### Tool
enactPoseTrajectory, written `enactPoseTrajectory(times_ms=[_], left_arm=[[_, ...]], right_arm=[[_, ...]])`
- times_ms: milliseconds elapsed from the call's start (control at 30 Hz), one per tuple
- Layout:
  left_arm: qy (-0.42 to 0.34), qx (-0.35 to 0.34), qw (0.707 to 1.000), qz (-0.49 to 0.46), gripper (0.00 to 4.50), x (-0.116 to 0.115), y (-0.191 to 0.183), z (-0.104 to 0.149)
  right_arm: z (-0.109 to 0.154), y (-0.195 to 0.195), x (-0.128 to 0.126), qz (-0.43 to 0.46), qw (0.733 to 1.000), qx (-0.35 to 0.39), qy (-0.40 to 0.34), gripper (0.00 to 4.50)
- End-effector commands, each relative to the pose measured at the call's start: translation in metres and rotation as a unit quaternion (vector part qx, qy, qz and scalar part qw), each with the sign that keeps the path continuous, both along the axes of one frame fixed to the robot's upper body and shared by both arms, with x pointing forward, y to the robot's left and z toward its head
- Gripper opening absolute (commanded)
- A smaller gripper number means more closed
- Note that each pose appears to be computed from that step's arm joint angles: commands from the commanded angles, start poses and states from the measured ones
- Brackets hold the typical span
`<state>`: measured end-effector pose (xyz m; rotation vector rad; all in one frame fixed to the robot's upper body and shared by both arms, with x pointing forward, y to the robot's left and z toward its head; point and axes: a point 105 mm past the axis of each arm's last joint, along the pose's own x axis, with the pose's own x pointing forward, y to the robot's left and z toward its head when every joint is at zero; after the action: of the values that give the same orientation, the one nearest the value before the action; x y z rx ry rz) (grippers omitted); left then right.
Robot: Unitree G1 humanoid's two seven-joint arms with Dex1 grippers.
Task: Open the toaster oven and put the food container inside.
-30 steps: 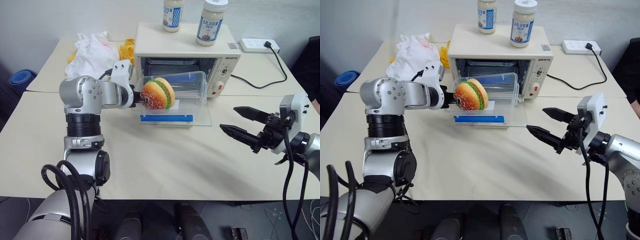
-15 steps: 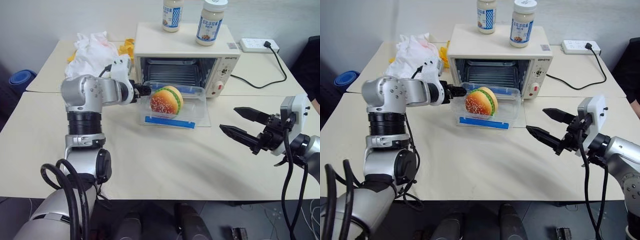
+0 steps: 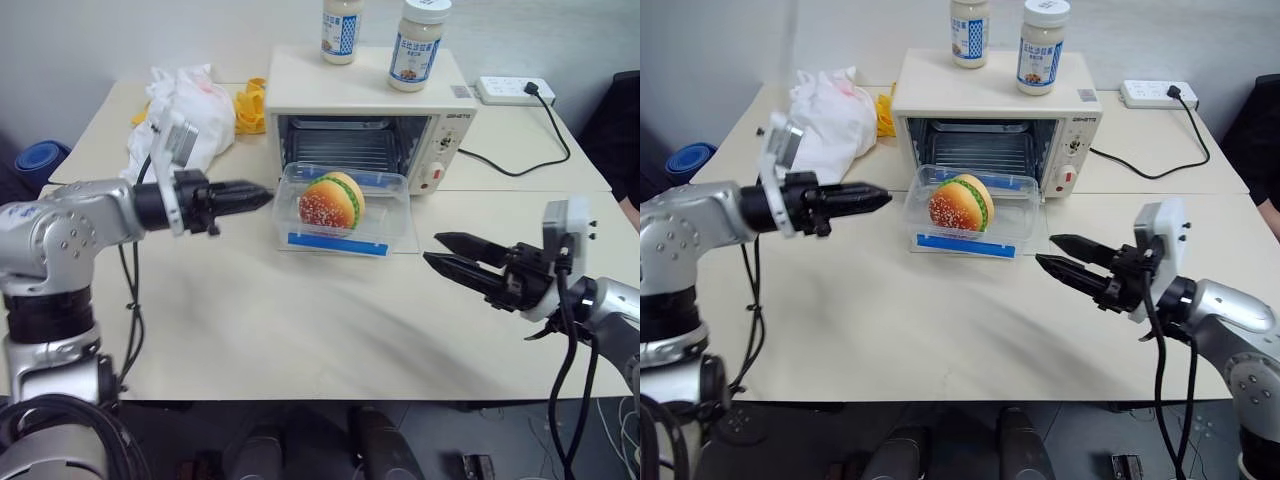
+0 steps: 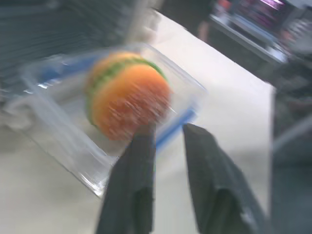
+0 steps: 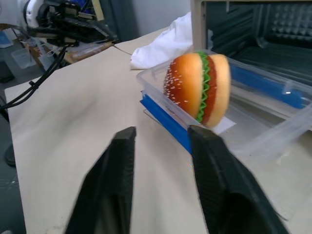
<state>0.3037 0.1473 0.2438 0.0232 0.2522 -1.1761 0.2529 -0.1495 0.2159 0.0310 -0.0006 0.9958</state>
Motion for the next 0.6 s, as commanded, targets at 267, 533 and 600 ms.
enactPoseTrajectory(times_ms=[267,533,600], left_arm=[[-0.104,0.107,0.989,-0.026,0.00,0.027,-0.057,-0.047],[-0.139,0.095,0.984,0.063,0.00,0.057,-0.080,-0.044],[-0.146,0.090,0.980,0.098,0.00,0.068,-0.081,-0.041]], right_arm=[[-0.045,0.035,0.056,-0.066,0.992,-0.104,0.002,0.05],[-0.031,0.042,0.098,-0.140,0.985,-0.094,-0.028,0.05],[-0.027,0.040,0.110,-0.164,0.982,-0.090,-0.038,0.05]])
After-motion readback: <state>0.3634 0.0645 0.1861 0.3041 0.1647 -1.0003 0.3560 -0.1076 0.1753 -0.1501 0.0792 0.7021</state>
